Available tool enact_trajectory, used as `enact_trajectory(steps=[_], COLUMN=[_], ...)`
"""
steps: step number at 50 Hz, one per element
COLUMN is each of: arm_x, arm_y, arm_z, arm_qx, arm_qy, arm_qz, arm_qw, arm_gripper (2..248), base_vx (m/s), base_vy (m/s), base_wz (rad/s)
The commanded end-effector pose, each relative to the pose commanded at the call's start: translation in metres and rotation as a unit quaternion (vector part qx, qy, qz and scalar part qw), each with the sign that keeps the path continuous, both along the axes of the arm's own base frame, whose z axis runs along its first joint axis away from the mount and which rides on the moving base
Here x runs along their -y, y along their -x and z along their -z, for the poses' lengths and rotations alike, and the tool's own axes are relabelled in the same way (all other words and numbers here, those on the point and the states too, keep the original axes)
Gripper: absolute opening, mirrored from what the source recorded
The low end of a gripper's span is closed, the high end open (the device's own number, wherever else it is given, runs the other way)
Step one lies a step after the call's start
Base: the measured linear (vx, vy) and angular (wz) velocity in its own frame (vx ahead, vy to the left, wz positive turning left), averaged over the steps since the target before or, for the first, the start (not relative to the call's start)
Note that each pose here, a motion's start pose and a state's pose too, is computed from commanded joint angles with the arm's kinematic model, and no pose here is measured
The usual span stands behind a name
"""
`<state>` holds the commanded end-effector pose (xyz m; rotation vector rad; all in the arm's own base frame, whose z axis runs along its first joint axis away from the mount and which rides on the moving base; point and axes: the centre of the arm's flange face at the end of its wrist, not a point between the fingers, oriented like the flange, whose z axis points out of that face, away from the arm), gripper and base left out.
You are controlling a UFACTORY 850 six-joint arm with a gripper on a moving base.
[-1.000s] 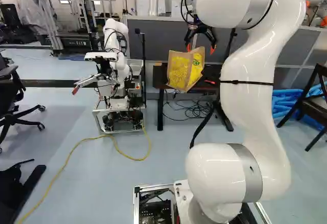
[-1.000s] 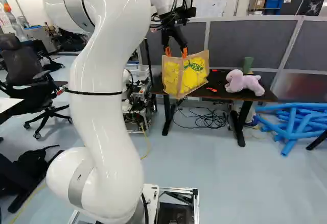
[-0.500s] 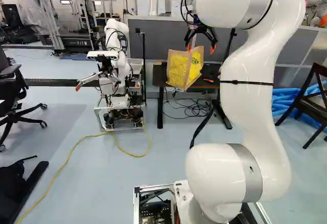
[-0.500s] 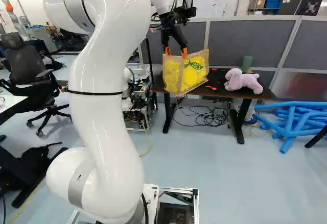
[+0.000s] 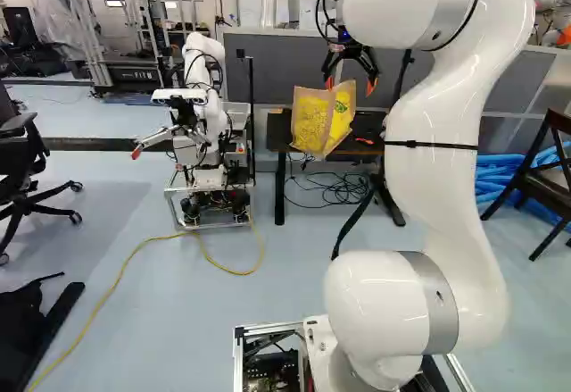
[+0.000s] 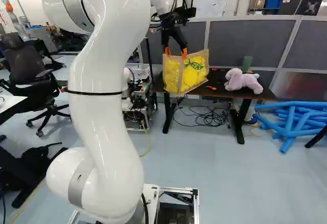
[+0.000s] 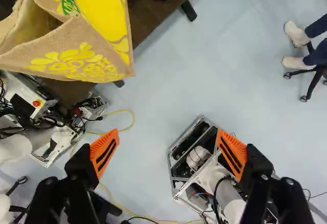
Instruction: Pick up the bag on the ground and place it on the table
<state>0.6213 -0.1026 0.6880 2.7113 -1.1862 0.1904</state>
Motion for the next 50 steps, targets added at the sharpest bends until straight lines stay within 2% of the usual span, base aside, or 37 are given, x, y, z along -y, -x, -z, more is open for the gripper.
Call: enact_trajectory(steps=[29,50], arm_x=[-0.006,-0.015], arm_y=[0.004,0.012], arm_z=[0.016,0.036], arm_qx=[0.025,0.057], arm_qy=[-0.002,-0.005], arm_qz=[-0.031,-0.069], arm_qw=[0.9992,0.996], arm_gripper=[247,247], base_vx=[0.0,0.0], base_vy=[0.0,0.0], base_wz=[0.0,0.0])
